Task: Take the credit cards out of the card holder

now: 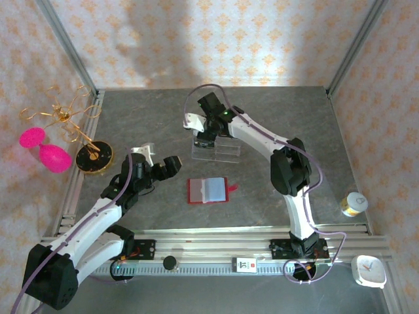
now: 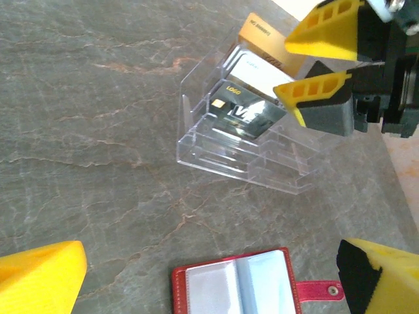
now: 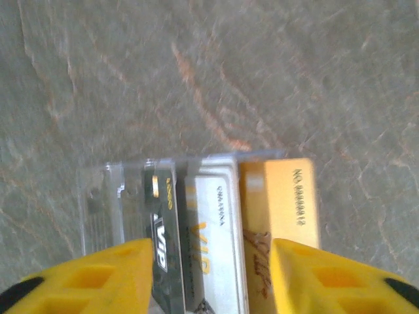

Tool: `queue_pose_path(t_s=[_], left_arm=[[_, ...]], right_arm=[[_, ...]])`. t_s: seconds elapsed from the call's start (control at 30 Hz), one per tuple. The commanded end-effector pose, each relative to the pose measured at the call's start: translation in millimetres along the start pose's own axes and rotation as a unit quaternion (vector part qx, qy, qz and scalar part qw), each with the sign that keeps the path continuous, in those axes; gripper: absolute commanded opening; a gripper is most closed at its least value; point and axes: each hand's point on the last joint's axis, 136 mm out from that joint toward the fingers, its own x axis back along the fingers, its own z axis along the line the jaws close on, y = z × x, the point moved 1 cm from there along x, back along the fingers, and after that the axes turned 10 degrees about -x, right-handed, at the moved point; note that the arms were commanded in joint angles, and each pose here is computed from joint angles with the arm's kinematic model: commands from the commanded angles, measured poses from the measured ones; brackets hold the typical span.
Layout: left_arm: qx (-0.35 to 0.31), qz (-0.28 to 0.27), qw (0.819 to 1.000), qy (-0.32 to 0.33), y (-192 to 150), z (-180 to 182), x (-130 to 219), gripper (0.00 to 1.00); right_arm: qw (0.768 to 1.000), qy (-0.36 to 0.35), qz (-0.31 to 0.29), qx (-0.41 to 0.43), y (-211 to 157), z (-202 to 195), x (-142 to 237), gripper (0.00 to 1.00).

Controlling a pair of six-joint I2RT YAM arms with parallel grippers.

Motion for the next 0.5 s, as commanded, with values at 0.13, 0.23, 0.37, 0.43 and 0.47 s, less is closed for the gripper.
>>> queue_pose_path(t_s=[0.13,0.23,0.37,0.43,0.47], left_arm=[[-0.002,-0.079,0.997,-0.028,32.9,-12.3,7.4,0.99],[-0.012,-0.136,0.991,0.007,56.4,-4.3,9.7,0.99],[-0.023,-0.216,0.97,0.106,89.4,23.0,15.7,0.99],[-0.029,-0.233,0.959,0.16,103.8,38.0,14.0,0.99],[-0.029,-0.232,0.954,0.188,111.8,47.0,9.7,0.99]], right_arm=[[0.971,-0.018,-0.201,-0.129,61.1,-4.0,104.9,0.54],[0.934,-0.035,-0.274,-0.226,55.9,-3.0,130.8,0.68],[0.845,-0.112,-0.35,-0.389,22.3,-21.2,170.3,0.9],[0.815,-0.14,-0.35,-0.44,-0.5,-23.3,177.5,0.98],[0.793,-0.168,-0.351,-0.468,-14.5,-28.3,184.0,0.99]])
